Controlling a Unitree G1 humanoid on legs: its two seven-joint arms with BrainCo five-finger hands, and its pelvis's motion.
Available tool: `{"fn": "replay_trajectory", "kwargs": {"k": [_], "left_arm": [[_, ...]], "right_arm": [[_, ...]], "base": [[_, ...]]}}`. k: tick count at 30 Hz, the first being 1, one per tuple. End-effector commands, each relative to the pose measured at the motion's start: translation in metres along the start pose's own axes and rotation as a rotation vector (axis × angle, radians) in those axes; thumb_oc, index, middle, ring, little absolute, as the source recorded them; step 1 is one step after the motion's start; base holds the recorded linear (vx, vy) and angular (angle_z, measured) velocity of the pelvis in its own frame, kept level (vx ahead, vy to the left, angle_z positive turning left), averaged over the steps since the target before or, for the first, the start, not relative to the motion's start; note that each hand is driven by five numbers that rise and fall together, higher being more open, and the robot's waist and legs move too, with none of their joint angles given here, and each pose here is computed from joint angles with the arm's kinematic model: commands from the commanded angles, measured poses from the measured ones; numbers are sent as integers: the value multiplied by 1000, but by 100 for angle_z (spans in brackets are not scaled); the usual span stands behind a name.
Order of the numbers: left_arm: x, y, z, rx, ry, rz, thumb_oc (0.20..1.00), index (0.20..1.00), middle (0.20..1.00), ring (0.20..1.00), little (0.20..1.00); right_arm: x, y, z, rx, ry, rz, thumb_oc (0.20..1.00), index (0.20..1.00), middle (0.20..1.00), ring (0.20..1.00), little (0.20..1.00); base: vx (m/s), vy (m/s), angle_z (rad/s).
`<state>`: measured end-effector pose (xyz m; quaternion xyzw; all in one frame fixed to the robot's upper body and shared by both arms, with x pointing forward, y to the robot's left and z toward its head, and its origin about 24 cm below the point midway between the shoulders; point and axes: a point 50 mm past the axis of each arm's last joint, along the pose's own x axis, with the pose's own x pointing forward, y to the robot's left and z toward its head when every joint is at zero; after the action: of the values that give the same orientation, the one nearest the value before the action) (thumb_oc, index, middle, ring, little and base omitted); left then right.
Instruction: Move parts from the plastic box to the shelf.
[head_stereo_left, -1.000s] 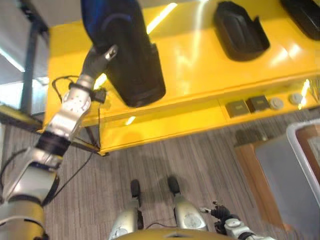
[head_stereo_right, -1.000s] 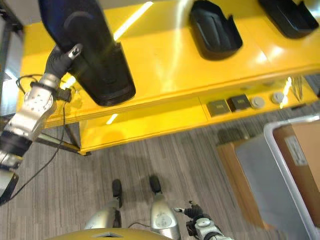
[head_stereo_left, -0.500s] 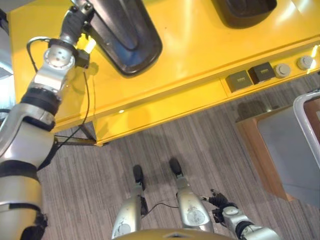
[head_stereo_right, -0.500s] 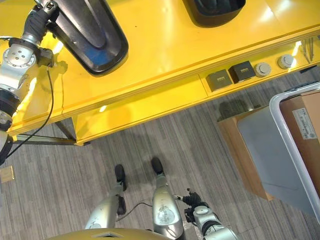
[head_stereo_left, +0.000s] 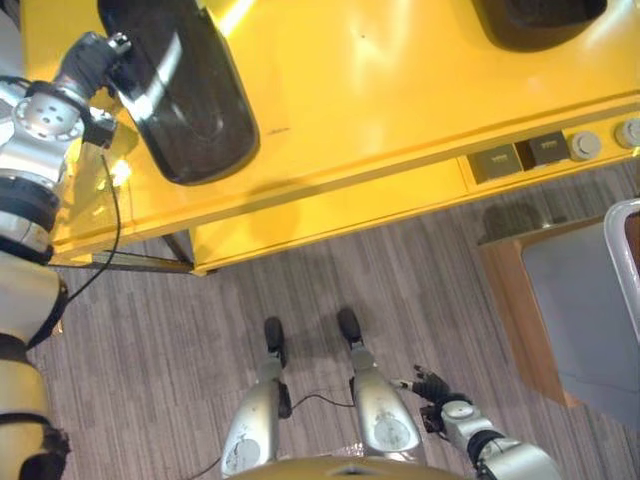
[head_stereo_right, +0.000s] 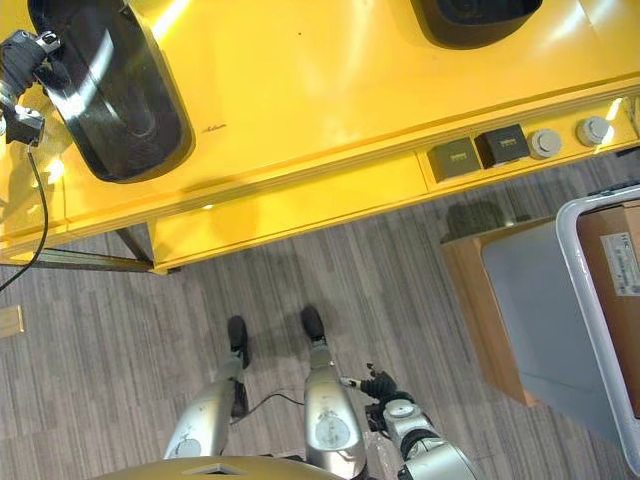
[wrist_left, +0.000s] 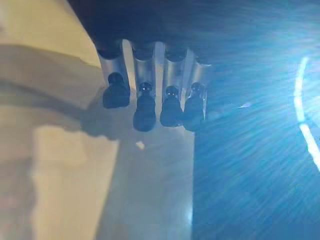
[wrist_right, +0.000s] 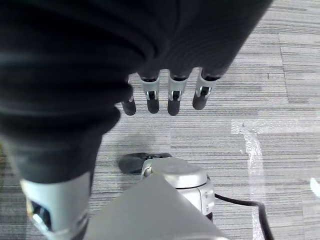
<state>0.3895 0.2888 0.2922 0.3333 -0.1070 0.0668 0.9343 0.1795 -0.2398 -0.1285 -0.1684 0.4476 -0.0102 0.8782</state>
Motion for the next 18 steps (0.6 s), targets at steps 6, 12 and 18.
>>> {"fn": "replay_trajectory", "kwargs": {"k": [6,12,18], "left_arm": [[10,24,44,79,-102,91,200,200,200,200,200],[10,29,47,181,-97,109,200,200,200,200,200],[12,29,45,260,-62,124,1000,1000,1000,1000,1000]], "right_arm": [[-2,1,-7,19,9,12,1000,1000,1000,1000,1000],[-2,0,-5,36,-12,9,1000,1000,1000,1000,1000],[-4,0,-14,40,24,12,1000,1000,1000,1000,1000]], "base": [[-20,0,-1],[-11,-2,-1],[-7,-3,-7]]}}
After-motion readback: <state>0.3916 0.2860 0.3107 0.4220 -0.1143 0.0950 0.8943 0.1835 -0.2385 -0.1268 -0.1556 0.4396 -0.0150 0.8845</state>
